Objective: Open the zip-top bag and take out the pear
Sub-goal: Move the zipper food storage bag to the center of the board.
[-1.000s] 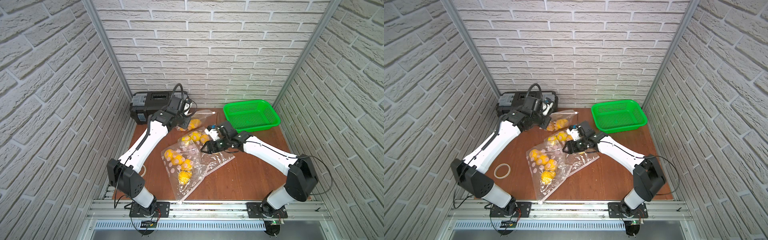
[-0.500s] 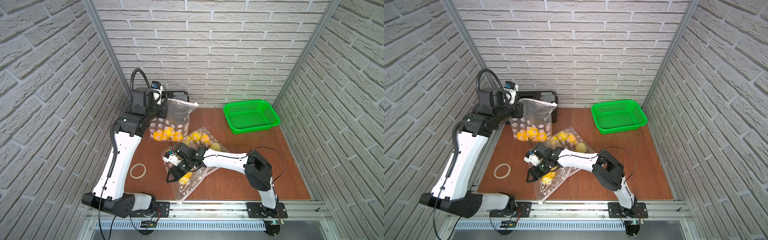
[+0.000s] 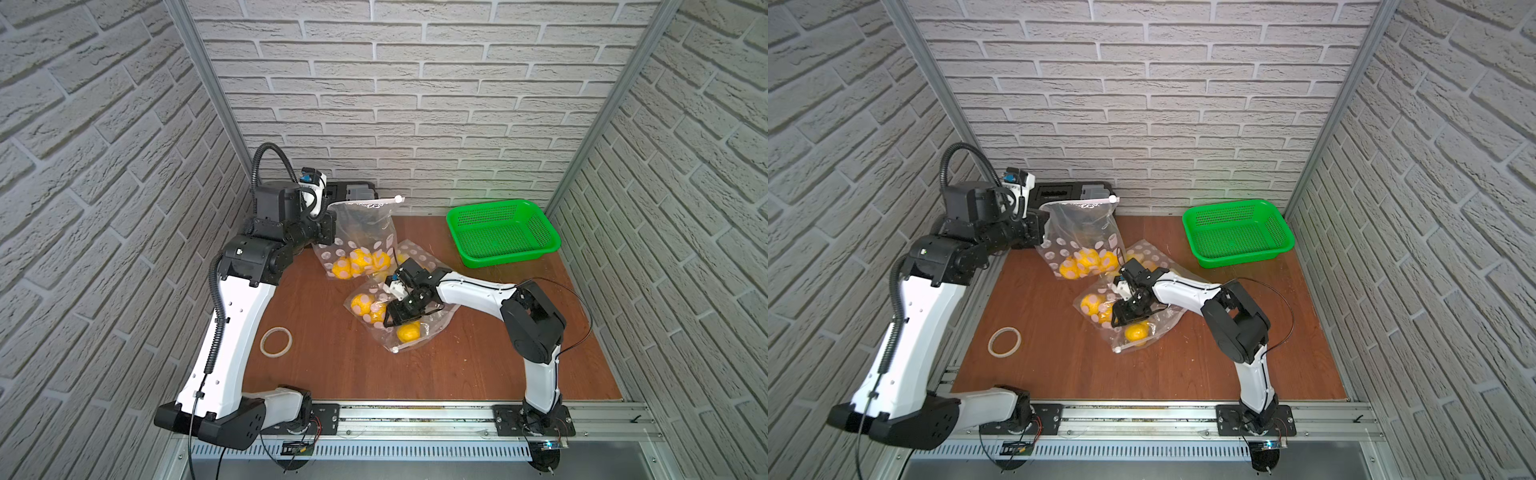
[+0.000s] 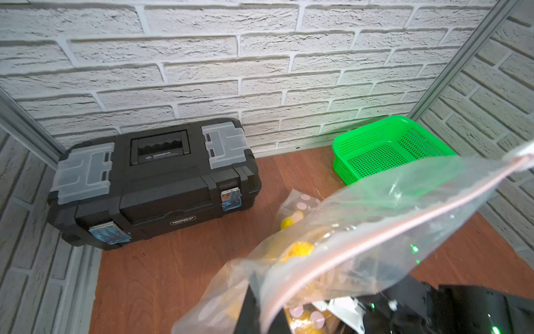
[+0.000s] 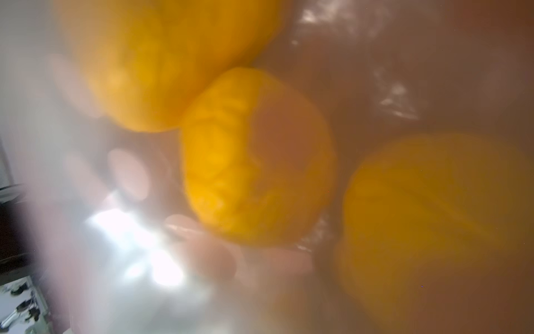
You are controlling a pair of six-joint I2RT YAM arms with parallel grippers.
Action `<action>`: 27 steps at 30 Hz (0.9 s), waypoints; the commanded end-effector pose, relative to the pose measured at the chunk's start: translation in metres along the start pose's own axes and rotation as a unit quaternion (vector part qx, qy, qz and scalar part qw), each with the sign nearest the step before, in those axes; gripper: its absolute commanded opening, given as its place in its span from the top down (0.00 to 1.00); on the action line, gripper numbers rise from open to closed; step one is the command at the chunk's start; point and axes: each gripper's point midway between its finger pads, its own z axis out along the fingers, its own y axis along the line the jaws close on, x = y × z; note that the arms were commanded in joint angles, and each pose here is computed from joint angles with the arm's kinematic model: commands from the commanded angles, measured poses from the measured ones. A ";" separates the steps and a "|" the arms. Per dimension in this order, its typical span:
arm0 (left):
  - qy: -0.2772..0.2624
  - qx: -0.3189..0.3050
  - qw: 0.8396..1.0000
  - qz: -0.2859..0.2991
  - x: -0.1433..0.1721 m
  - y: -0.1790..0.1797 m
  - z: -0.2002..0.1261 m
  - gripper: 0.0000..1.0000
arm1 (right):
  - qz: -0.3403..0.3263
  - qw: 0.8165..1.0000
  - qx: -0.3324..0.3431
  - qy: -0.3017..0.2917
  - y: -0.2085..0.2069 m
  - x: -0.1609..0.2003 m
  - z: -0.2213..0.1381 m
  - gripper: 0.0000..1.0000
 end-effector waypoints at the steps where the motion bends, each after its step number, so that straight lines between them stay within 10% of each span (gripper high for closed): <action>1: -0.010 0.025 1.000 -0.011 0.001 -0.008 -0.006 1.00 | -0.007 0.999 0.052 0.002 -0.041 -0.009 -0.007 0.43; 18: -0.022 0.183 0.983 -0.020 0.012 -0.068 -0.036 1.00 | 0.026 0.982 0.056 -0.181 -0.090 -0.194 -0.057 0.46; 27: 0.029 0.273 0.961 -0.013 0.042 -0.105 -0.022 1.00 | -0.052 0.971 -0.049 -0.230 -0.006 -0.174 -0.161 0.36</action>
